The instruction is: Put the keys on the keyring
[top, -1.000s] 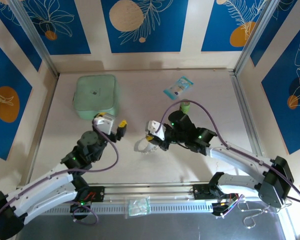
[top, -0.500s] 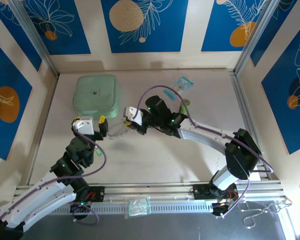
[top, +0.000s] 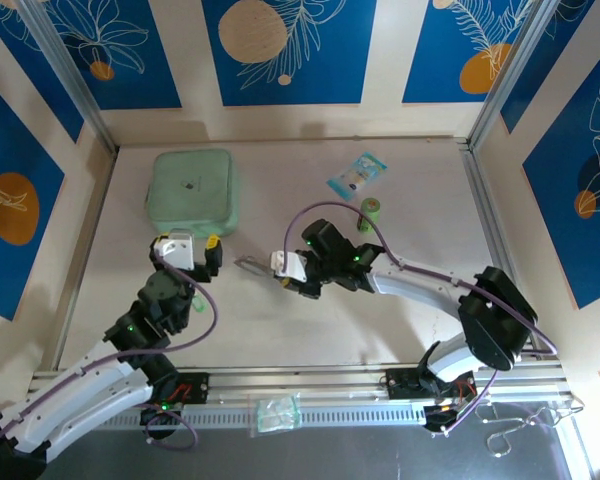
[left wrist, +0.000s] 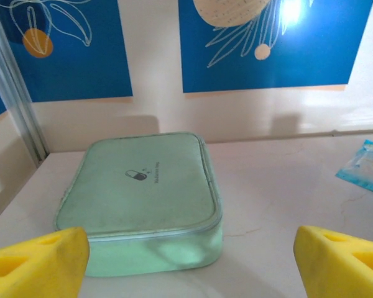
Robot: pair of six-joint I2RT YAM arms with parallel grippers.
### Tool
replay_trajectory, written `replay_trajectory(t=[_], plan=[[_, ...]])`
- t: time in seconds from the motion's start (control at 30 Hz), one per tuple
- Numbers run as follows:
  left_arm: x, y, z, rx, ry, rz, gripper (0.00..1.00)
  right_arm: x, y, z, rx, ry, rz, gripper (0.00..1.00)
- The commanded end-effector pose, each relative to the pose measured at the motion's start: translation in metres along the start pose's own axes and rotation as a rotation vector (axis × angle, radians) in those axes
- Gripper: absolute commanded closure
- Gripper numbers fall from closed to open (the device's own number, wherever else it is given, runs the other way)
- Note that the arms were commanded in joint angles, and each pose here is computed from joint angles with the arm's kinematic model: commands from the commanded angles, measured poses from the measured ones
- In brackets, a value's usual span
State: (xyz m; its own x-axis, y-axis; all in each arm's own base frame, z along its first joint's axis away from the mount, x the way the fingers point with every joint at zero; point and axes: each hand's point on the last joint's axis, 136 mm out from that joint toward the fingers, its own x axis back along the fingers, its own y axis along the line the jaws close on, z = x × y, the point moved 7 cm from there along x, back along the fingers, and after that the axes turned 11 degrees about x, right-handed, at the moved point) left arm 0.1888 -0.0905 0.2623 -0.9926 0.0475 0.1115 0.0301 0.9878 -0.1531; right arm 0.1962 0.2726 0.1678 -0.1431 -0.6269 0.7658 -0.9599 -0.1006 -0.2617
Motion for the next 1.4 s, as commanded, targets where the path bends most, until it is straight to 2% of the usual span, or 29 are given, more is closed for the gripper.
replay_trajectory(t=[0.0, 0.2, 0.37, 0.5, 0.7, 0.8, 0.87, 0.97, 1.03, 1.2, 1.27, 1.37], plan=[[-0.003, -0.004, -0.004, 0.020, -0.012, 0.022, 0.15, 0.011, 0.025, 0.020, -0.011, 0.172, -0.130, 0.95], [-0.007, -0.007, 0.000, 0.008, 0.008, 0.017, 0.14, 0.014, 0.051, 0.036, -0.046, 0.281, -0.204, 0.95], [-0.011, -0.010, 0.002, -0.006, 0.020, 0.017, 0.14, 0.007, 0.059, 0.058, -0.068, 0.410, -0.200, 0.93], [-0.013, -0.012, 0.002, -0.018, 0.031, 0.022, 0.13, 0.006, 0.068, 0.062, -0.061, 0.451, -0.227, 0.92], [-0.015, -0.013, 0.004, -0.029, 0.042, 0.022, 0.13, 0.004, 0.092, 0.074, -0.050, 0.532, -0.343, 0.89], [-0.017, -0.014, 0.005, -0.030, 0.046, 0.023, 0.12, 0.002, 0.099, 0.080, -0.051, 0.563, -0.371, 0.82], [-0.017, -0.015, 0.005, -0.030, 0.046, 0.025, 0.12, 0.001, 0.102, 0.086, -0.046, 0.591, -0.383, 0.73], [-0.017, -0.014, 0.003, -0.035, 0.044, 0.027, 0.12, 0.002, 0.103, 0.090, -0.038, 0.607, -0.378, 0.65], [-0.016, -0.013, 0.002, -0.039, 0.044, 0.025, 0.12, 0.006, 0.097, 0.083, -0.059, 0.563, -0.357, 0.64], [-0.016, -0.014, 0.004, -0.044, 0.053, 0.041, 0.11, 0.028, 0.065, 0.051, -0.231, 0.268, -0.225, 0.63], [-0.016, -0.016, 0.006, -0.039, 0.064, 0.053, 0.11, 0.038, 0.047, 0.041, -0.328, 0.154, -0.122, 0.63], [-0.018, -0.020, 0.009, -0.032, 0.084, 0.077, 0.11, 0.041, 0.024, 0.042, -0.583, 0.098, 0.038, 0.65]])
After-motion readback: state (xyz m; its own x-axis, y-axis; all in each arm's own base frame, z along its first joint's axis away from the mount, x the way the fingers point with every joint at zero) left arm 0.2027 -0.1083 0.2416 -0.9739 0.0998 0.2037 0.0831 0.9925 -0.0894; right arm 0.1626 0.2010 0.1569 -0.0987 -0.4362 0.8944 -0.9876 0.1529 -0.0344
